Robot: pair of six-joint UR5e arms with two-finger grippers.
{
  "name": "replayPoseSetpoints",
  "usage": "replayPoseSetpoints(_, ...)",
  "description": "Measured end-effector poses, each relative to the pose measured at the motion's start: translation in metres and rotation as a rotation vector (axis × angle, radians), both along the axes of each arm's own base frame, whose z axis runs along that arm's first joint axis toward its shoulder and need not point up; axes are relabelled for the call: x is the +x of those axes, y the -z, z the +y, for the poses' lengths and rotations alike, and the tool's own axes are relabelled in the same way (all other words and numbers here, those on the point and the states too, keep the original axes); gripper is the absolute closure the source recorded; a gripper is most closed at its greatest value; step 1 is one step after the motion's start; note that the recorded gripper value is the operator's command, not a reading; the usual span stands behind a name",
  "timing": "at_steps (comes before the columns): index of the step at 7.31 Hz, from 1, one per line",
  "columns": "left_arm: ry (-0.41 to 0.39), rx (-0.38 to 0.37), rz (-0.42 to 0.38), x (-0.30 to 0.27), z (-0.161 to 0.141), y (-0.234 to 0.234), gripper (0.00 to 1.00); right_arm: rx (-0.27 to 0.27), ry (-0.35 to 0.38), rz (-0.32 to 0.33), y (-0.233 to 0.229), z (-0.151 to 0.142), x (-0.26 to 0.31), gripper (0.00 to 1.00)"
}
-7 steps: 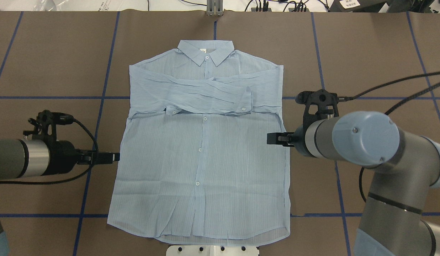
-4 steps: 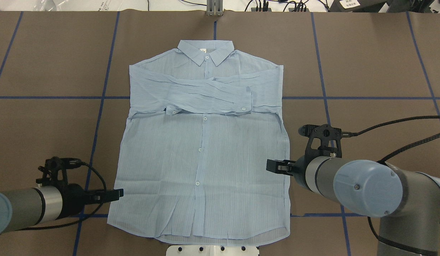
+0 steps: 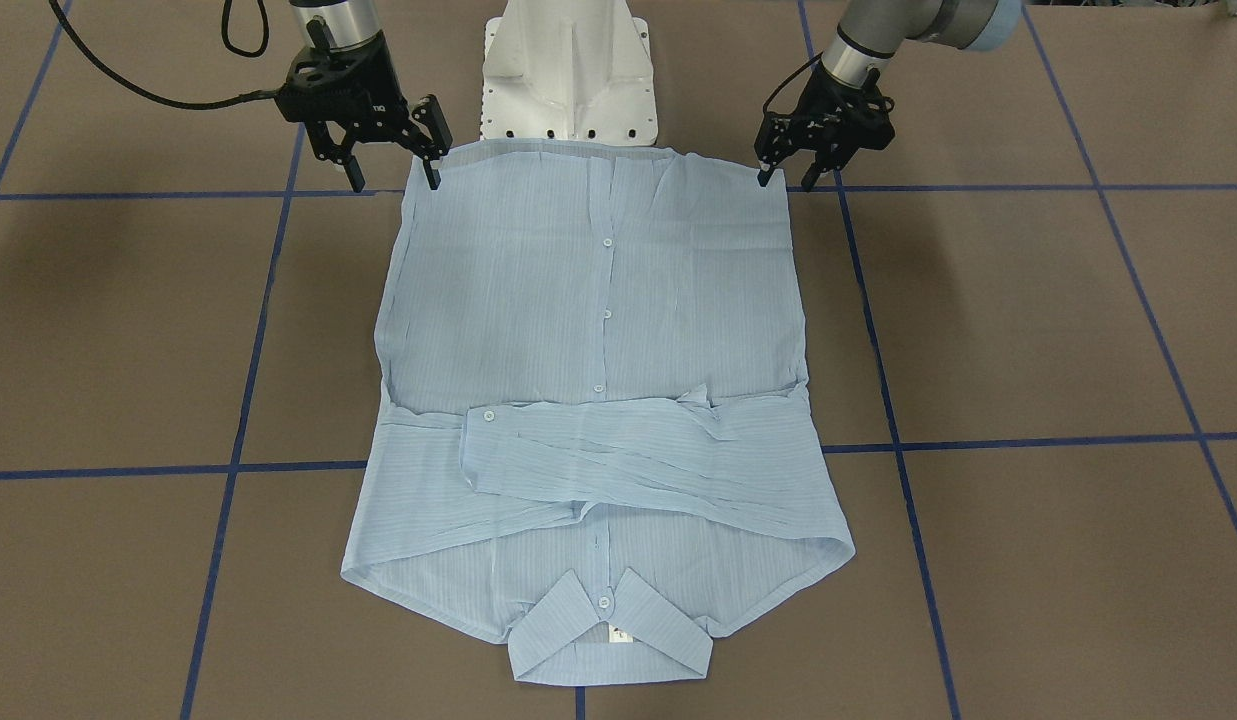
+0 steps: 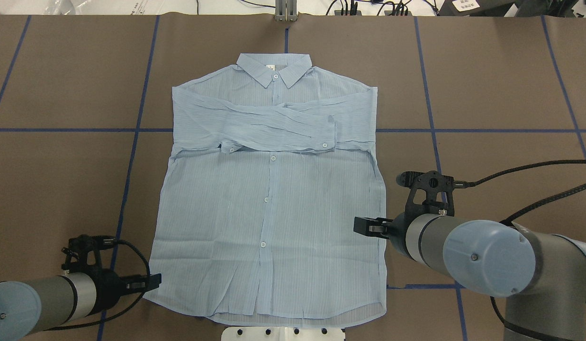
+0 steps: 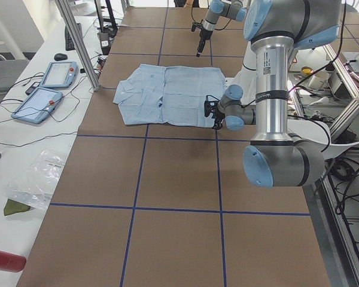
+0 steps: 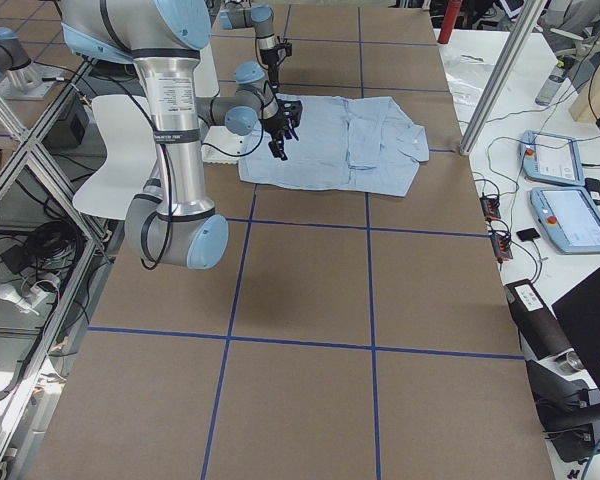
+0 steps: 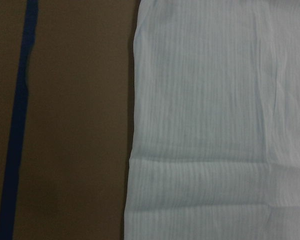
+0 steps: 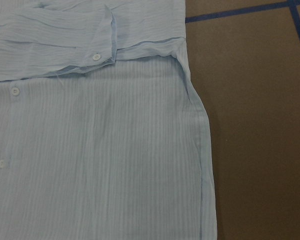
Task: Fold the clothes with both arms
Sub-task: 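Move both grippers down to the shirt's side edges near the hem, then grasp the hem corners nearest the robot with both grippers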
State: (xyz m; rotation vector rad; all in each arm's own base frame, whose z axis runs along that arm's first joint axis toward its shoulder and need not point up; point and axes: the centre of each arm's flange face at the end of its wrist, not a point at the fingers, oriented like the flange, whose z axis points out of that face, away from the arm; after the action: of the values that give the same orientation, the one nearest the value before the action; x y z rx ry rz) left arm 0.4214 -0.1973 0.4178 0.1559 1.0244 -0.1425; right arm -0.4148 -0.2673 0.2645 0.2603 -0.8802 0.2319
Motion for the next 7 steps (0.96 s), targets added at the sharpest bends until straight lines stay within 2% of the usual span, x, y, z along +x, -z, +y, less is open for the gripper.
replayPoseSetpoints(4,-0.029,-0.010,-0.039,0.009,0.014,-0.004,0.52,0.010,0.006,0.007,-0.001,0.007,-0.005,0.00)
replayPoseSetpoints(6,-0.034,-0.012,-0.051,0.011,0.016,-0.005,0.65,0.011,0.009,0.009,-0.002,0.010,-0.007,0.00)
replayPoseSetpoints(7,-0.039,-0.012,-0.053,0.012,0.018,-0.005,0.67,0.011,0.010,0.009,-0.002,0.011,-0.008,0.00)
